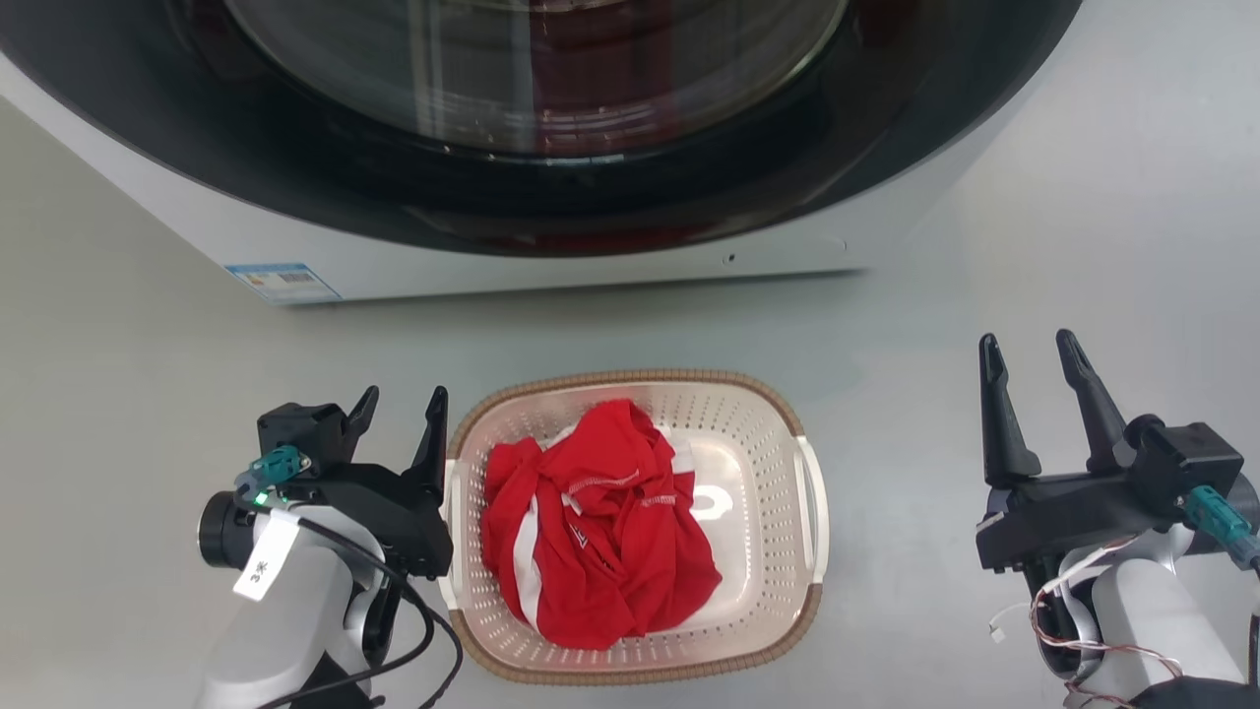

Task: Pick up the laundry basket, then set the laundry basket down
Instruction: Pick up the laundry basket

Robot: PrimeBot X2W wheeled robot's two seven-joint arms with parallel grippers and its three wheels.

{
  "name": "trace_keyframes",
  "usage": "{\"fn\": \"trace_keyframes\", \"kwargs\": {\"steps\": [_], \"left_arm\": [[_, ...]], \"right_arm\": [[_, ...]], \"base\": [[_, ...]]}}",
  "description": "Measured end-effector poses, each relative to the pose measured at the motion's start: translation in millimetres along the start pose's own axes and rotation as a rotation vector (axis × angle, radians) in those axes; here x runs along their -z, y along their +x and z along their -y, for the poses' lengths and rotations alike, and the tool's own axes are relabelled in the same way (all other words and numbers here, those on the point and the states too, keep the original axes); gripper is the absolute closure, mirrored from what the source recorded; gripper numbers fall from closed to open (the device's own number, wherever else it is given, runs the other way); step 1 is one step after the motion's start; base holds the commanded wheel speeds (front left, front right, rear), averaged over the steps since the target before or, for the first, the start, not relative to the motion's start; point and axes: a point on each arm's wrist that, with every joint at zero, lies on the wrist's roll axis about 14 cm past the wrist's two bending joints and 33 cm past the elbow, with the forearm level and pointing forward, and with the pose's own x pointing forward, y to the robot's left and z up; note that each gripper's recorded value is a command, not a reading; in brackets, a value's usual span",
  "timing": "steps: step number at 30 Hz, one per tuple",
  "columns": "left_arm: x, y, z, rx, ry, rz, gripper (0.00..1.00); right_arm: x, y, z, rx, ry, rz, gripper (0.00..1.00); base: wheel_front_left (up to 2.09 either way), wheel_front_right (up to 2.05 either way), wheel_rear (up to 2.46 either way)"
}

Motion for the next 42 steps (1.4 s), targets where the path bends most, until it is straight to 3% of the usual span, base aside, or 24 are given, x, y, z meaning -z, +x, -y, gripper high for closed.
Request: {"fn": "trace_keyframes", "kwargs": {"steps": [20,27,42], "left_arm": [[-114.3,-127.2,28.9,0.004,0.140,0.495,0.00],[-127.4,-150.2,32.8,0.007,0.179,0.571,0.00],[-119.0,-180.3,33.1,-0.013,0.143,0.601,0.00]], "right_arm": [[-98.3,-71.3,-21.1,-0.037,-0.047,0.246,0.00],[-95.0,-83.3,-20.6,-0.032,-0.046,0.243,0.00],[-82.9,-106.7,-20.6,-0.022,-0.036,0.221,0.00]], "base": [[0.00,0.00,0.00],[0.00,0.00,0.00],[0.00,0.00,0.00]]}}
